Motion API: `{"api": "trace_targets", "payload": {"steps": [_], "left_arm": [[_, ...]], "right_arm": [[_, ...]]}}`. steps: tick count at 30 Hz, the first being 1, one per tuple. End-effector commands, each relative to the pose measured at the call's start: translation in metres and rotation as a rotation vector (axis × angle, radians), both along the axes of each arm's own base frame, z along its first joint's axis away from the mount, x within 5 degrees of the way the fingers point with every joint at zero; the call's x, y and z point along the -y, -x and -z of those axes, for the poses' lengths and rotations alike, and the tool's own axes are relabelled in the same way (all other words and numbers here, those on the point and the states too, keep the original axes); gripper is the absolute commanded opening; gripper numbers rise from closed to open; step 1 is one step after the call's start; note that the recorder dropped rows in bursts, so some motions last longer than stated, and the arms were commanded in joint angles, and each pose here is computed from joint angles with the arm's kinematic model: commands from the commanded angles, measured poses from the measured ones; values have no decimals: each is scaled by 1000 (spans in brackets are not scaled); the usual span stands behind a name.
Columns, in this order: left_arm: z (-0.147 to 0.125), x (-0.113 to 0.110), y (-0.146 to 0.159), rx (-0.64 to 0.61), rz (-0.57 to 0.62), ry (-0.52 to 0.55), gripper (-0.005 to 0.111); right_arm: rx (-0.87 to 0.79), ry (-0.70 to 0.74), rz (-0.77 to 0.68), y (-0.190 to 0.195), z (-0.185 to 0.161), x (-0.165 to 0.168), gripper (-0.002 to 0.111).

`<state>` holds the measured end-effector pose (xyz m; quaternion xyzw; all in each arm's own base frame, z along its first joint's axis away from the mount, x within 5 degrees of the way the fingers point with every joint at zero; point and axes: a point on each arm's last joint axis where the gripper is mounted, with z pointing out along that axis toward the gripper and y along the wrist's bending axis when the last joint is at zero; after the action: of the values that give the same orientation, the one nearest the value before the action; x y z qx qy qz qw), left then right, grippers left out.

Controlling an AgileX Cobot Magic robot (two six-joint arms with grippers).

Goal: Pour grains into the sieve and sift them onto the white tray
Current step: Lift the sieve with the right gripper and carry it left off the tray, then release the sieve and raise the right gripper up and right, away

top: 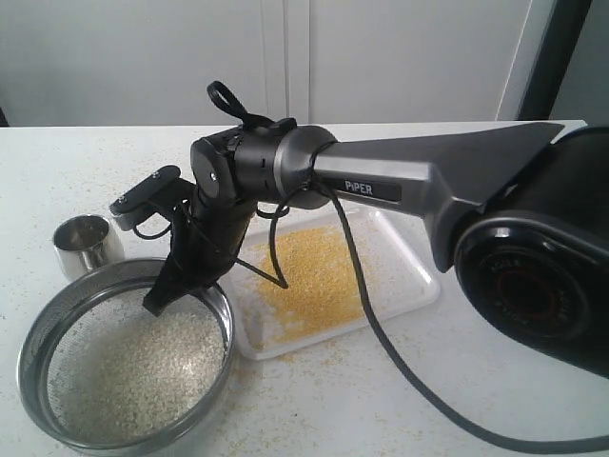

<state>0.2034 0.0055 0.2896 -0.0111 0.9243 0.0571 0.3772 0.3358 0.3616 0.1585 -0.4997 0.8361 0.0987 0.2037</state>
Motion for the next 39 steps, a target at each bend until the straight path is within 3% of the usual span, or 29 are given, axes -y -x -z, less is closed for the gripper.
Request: {"api": "trace_targets", "payload": {"steps": [1,7,16,18,23,39], "left_arm": [[1,-1,2,-5,-4,-3,1],[1,-1,2,-5,-4,-3,1],[1,-1,2,-5,-4,-3,1],[1,-1,2,-5,-4,-3,1],[1,-1,2,-5,-4,-3,1],[1,-1,2,-5,-4,-3,1]], "right_arm": [[72,2,-39,-5,-3,-1,10],[72,0,-35,-5,-3,-1,38],[8,30,-15,11,-52,15,39],[-9,31,14,14,-60,18,36],[-77,58,133,7,-66,38,0],[-43,56,331,-4,-81,144,0]]}}
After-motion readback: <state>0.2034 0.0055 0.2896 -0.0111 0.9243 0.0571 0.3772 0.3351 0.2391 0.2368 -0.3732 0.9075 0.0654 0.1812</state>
